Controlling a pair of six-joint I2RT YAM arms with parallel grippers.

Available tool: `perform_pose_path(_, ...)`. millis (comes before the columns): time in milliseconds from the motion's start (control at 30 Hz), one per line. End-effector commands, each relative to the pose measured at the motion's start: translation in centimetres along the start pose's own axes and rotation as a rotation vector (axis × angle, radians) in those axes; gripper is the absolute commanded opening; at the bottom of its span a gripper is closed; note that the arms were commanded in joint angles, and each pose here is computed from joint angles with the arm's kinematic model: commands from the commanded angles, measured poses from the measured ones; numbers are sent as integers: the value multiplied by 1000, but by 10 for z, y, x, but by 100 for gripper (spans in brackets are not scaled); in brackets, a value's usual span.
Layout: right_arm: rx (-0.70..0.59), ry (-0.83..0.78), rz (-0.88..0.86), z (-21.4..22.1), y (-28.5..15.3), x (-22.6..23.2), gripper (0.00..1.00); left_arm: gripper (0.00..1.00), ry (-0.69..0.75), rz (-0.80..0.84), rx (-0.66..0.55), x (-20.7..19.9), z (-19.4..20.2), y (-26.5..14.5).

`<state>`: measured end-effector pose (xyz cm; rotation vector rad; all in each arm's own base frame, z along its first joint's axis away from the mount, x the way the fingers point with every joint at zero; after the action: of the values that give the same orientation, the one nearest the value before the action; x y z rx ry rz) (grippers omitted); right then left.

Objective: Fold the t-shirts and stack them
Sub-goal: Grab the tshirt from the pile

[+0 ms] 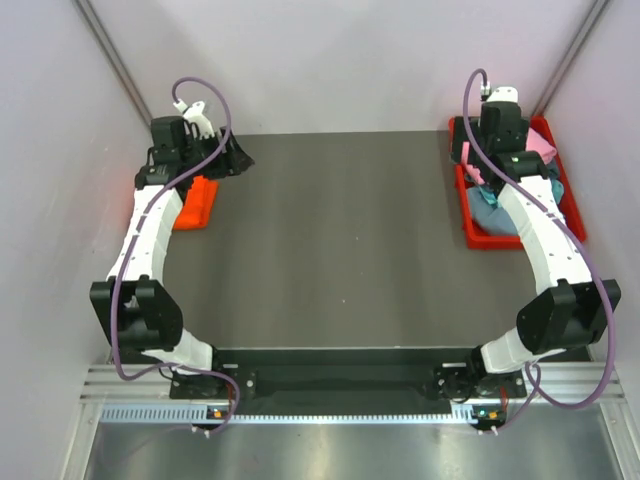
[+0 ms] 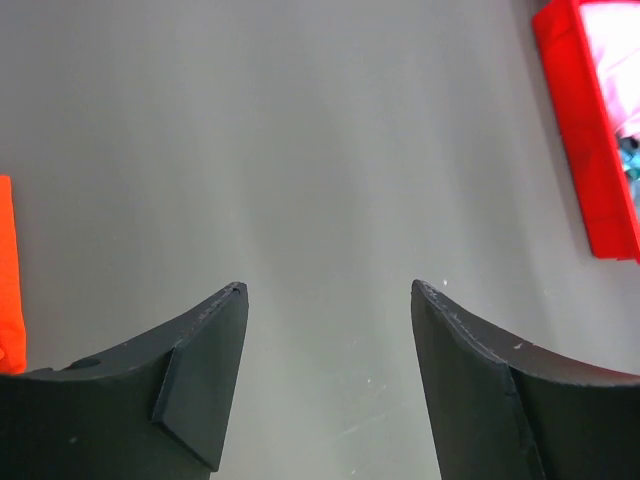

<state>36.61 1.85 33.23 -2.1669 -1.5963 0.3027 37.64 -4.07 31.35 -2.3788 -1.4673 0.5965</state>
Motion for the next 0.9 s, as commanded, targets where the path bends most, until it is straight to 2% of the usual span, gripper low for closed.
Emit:
perform_pose_path(0, -81, 22, -6, -24, -13, 4, 100, 71, 62, 23, -158, -14, -25, -20)
perform_pose_path(167, -102, -99, 11, -27, -12, -2, 100, 71, 110, 4, -142, -11, -19, -22)
perform_pose_path(267, -97, -119, 78, -35, 8, -8, 100, 71, 87, 27, -145, -13, -24, -19)
perform_pose_path(467, 25, -18, 111, -28, 70, -41, 100, 71, 89, 44, -140, -11, -22, -12)
perform_pose_path(600, 107, -95, 128, -8, 114, -47, 100, 71, 124, 20, -134, -7, -22, -12)
perform_pose_path(633, 93, -94, 130, -15, 118, -49, 100, 71, 137, 16, -130, -6, -21, -12)
perform_pose_path(867, 96, -114, 142, -11, 169, -55, 88, 71, 146, 0, -86, -2, -9, -10)
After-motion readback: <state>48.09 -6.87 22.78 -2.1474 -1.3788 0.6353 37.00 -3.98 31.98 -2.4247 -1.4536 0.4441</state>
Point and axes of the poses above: each gripper's point midway between its finger pads, its own y axis out along the fingers, its own x axis along the line the jaws close on, z = x × y, the point moved 8 cm from there along -y, back along the fingers, and after that the axes turned 15 degrees about y, right-handed, at the moved point
